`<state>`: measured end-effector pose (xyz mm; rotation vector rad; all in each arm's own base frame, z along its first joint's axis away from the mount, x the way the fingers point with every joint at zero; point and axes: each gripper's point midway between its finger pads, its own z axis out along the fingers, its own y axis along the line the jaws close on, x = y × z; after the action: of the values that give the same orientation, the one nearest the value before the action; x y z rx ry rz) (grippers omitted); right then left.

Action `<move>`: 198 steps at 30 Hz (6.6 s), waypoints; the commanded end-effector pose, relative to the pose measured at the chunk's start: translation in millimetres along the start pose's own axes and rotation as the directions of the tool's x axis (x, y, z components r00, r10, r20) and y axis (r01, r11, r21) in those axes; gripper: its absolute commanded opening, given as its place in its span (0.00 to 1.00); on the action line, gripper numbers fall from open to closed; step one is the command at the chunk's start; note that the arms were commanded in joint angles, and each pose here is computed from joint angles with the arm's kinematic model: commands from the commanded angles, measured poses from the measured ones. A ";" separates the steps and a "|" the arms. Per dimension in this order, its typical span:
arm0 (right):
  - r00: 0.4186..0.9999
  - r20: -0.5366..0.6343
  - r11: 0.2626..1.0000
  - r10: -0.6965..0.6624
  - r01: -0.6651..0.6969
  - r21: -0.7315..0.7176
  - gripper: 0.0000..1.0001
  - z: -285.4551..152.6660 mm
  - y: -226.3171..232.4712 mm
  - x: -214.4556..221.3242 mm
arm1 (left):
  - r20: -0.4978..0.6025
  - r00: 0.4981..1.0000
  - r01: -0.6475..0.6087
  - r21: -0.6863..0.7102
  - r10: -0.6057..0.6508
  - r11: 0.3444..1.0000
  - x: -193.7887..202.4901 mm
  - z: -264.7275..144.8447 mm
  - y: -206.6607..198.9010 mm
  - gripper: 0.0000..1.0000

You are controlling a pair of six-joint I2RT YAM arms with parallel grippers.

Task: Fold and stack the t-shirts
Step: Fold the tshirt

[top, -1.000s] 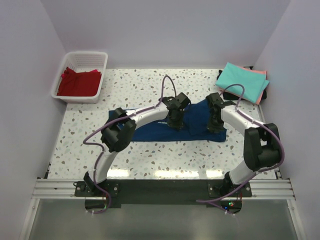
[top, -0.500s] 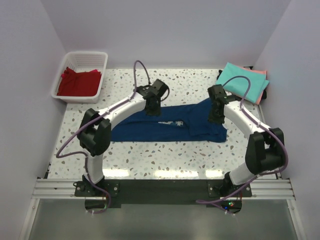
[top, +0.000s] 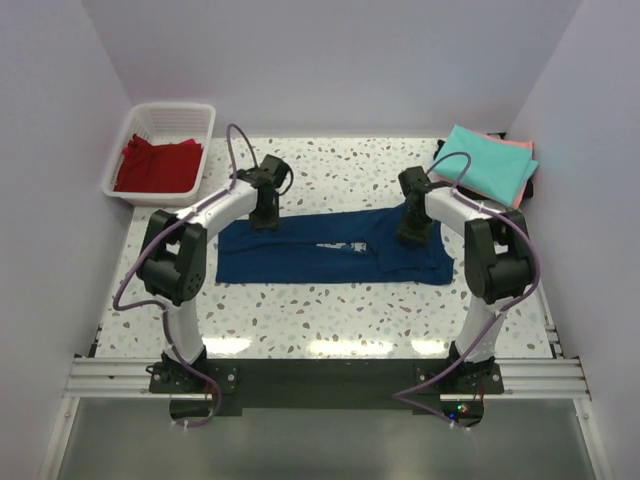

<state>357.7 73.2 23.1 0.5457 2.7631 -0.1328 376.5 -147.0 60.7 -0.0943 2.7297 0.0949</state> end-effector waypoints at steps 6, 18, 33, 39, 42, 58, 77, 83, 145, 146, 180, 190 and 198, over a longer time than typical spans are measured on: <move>1.000 0.012 0.999 0.008 -0.008 0.050 0.40 15.6 5.1 -9.8 | -0.103 0.994 0.033 -0.029 -0.036 0.999 24.7 36.3 29.5 0.33; 0.998 -0.039 0.994 -0.044 0.048 0.099 0.40 43.6 14.7 -21.4 | -0.329 0.942 0.038 -0.082 -0.063 0.996 91.0 39.5 44.5 0.33; 0.991 -0.013 0.991 -0.134 0.134 -0.012 0.40 65.1 79.6 -85.1 | -0.426 0.904 0.044 -0.012 -0.045 0.999 157.4 -4.9 50.7 0.33; 0.983 0.021 0.969 -0.184 0.185 -0.160 0.41 65.9 113.9 -98.6 | -0.427 0.903 -0.007 0.085 0.042 0.996 170.7 -25.9 25.9 0.33; 0.979 0.074 0.966 -0.191 0.200 -0.165 0.41 50.5 118.0 -112.2 | -0.385 0.922 -0.015 0.076 0.043 0.997 163.5 -32.2 22.9 0.33; 0.867 0.456 0.940 -0.202 0.302 -0.158 0.47 -136.5 119.7 -139.2 | 0.194 0.980 -0.012 0.249 -0.038 0.968 -34.7 -118.4 -23.3 0.39; 0.797 0.370 0.740 -0.477 0.592 -0.320 0.47 -138.6 134.4 100.2 | 0.342 0.938 -0.292 0.675 0.063 0.677 -150.1 -34.9 -196.3 0.41; 0.730 0.343 0.611 -0.592 0.683 -0.400 0.47 -117.1 181.0 143.9 | 0.350 0.930 -0.344 0.718 0.113 0.606 -136.7 -22.8 -218.1 0.43; 0.569 0.088 0.520 -0.817 0.795 -0.311 0.46 -105.7 56.2 228.5 | 0.217 0.962 0.075 0.372 -0.165 0.925 -120.5 117.7 -207.0 0.52; 0.570 0.090 0.522 -0.817 0.796 -0.307 0.46 -106.1 56.7 227.3 | 0.223 0.958 0.097 0.341 -0.180 0.935 -124.9 122.1 -194.5 0.52; 0.874 0.352 0.884 -0.336 0.421 -0.202 0.55 -137.1 62.3 149.4 | 0.285 0.938 0.125 0.252 -0.197 0.960 13.7 -96.0 -11.5 0.55; 0.927 0.333 0.899 -0.171 0.286 -0.333 0.54 -128.4 47.4 166.4 | 0.257 0.941 0.102 0.403 -0.219 0.910 97.9 -110.8 10.1 0.55; 0.944 0.210 0.863 -0.255 0.320 -0.391 0.54 -106.9 54.1 206.4 | 0.113 0.972 0.109 0.560 -0.206 0.822 150.4 -95.8 -18.4 0.54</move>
<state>178.3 195.3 69.9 -0.0080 2.5387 0.2360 215.3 -154.3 84.5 -0.1501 2.4757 -0.4915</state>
